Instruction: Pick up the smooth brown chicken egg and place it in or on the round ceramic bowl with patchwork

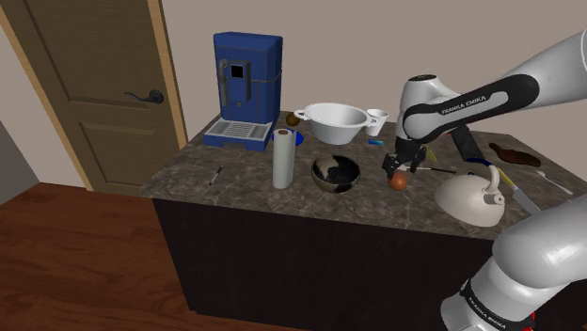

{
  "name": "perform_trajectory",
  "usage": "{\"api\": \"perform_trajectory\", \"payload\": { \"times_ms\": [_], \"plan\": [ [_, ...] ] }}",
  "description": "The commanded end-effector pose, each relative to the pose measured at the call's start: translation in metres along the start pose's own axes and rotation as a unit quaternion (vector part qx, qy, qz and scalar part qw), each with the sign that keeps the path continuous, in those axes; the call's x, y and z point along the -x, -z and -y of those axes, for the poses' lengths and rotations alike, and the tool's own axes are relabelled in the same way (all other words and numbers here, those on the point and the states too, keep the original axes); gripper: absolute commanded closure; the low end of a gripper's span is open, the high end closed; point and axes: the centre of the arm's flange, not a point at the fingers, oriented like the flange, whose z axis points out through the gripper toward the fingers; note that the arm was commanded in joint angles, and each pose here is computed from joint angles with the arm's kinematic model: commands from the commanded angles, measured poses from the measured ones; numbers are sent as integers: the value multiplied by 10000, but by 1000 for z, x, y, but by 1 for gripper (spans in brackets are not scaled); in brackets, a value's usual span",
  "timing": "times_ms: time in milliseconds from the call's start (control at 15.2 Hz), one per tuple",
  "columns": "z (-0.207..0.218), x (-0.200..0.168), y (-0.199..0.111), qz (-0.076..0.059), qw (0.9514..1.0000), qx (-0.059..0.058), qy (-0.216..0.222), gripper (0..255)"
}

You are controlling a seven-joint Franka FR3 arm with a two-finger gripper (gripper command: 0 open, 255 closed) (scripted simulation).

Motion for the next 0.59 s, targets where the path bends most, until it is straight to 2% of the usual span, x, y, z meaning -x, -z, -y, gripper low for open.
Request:
{"api": "perform_trajectory", "payload": {
  "times_ms": [0, 528],
  "plan": [
    [-5, -5, -11, -21, 9999, 48, -129, 0],
    [-5, -6, -46, -21, 9999, 47, -129, 0]
  ]
}}
